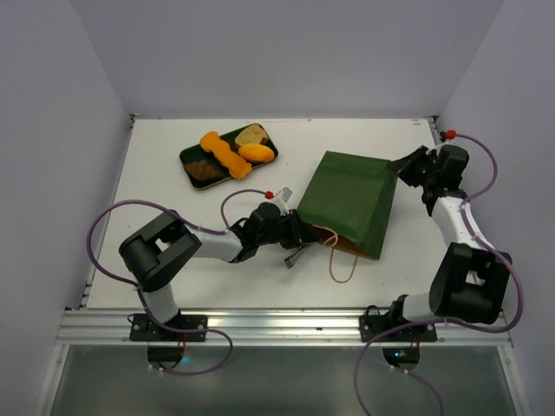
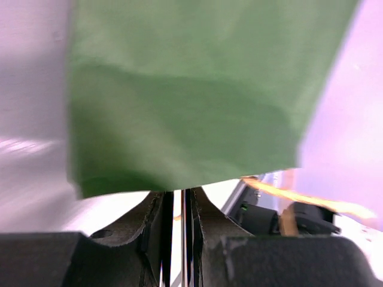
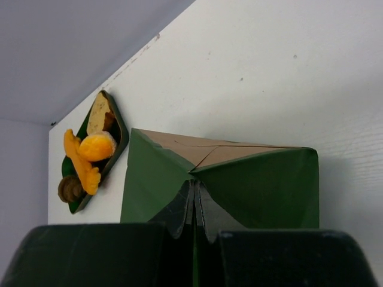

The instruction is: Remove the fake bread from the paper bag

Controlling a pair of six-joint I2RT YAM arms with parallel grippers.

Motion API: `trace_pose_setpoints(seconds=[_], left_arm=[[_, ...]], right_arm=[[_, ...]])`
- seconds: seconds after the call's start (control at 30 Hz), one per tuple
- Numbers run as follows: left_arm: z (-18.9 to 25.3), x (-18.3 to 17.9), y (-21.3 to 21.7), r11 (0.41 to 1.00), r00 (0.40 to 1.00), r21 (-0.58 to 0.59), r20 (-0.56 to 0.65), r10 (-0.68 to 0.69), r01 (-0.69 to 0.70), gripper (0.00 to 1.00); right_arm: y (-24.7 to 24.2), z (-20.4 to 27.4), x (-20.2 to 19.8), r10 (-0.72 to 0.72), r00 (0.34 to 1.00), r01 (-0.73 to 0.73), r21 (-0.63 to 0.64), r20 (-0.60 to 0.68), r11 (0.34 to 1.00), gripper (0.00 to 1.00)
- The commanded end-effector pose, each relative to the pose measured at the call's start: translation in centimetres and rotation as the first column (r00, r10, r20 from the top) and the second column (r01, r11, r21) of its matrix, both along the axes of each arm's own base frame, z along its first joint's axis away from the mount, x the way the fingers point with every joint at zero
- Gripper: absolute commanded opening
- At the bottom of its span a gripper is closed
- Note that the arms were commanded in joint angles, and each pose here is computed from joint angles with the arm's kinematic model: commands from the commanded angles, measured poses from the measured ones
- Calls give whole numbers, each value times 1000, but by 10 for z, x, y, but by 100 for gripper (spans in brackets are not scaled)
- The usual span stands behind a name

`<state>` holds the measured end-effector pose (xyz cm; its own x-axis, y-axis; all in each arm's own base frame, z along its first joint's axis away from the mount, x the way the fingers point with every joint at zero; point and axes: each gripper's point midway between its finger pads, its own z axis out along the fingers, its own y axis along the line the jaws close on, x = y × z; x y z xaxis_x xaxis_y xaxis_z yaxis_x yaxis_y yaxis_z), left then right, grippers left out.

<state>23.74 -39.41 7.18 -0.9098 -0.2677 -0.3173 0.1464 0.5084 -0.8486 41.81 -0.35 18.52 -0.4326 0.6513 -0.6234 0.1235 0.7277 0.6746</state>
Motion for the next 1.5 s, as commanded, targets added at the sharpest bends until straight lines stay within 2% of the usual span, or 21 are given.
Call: trace_pose_setpoints(seconds=[0.0, 0.2, 0.3, 0.33, 0.47, 0.53, 0.6, 0.63, 0.73, 0.83, 0.9, 0.93, 1.0, 1.03, 1.1, 1.13, 1.23, 1.27, 1.37, 1.47], left_arm=[[42, 3, -9, 992, 998, -124, 61, -18, 25, 1], [51, -4, -19, 980, 998, -192, 30, -50, 55, 1], [47, -5, -19, 980, 999, -194, 17, -48, 51, 1], [46, -6, -18, 980, 999, -195, 16, -48, 50, 1], [45, -8, -15, 981, 999, -188, 15, -45, 47, 1], [44, -9, -13, 983, 999, -180, 16, -43, 45, 1], [45, -8, -12, 984, 999, -174, 24, -40, 44, 1], [45, -9, -11, 984, 999, -170, 25, -39, 43, 1], [44, -10, -8, 986, 999, -161, 26, -32, 36, 1], [46, -10, -5, 987, 999, -160, 29, -19, 23, 1], [44, -10, -2, 987, 1000, -158, 22, -8, 12, 1], [44, -10, -2, 987, 1000, -159, 22, -6, 10, 1], [41, -12, 1, 987, 1000, -162, 12, -2, 4, 1], [42, -13, 0, 986, 1000, -169, 13, -2, 4, 1], [38, -15, 4, 986, 1000, -167, 4, 5, -4, 1], [38, -15, 5, 986, 1000, -169, 3, 9, -8, 1], [35, -17, 8, 986, 1000, -165, -2, 15, -15, 1], [35, -17, 9, 986, 1000, -165, -2, 15, -15, 1], [35, -19, 10, 986, 1000, -167, -3, 18, -18, 1], [38, -19, 9, 984, 1000, -175, -3, 19, -19, 1]], right_arm=[[-3, -6, 0, 39, 999, -39, -56, -6, 998, 0], [-4, -21, -4, 112, 993, -115, -97, -32, 989, 1], [-8, -29, -6, 156, 986, -161, -110, -59, 981, 9], [-6, -29, -7, 175, 983, -181, -103, -61, 978, 18], [-13, -27, -11, 233, 971, -239, -131, -61, 962, 40], [-18, -27, -16, 251, 966, -259, -167, -66, 951, 56], [-23, -19, -21, 260, 964, -265, -218, -50, 939, 62], [-25, -20, -26, 277, 960, -280, -257, -49, 925, 69], [-20, -2, -39, 332, 943, -316, -336, -12, 887, 77], [-10, 14, -57, 465, 885, -408, -460, 13, 789, 83], [1, 22, -68, 538, 842, -458, -492, 26, 740, 85], [13, 28, -83, 639, 768, -524, -536, 38, 662, 89], [25, 32, -101, 731, 682, -577, -587, 38, 568, 96], [33, 32, -119, 804, 594, -611, -641, 17, 465, 99], [39, 28, -137, 858, 513, -629, -689, -21, 360, 99], [43, 23, -154, 898, 436, -643, -721, -64, 260, 99], [51, 12, -191, 939, 315, -679, -724, -141, 119, 99], [50, 11, -197, 946, 273, -638, -769, -175, 42, 99], [59, 7, -213, 949, 248, -600, -800, -192, -5, 99], [70, 2, -209, 938, 289, -568, -823, -191, 8, 99]])
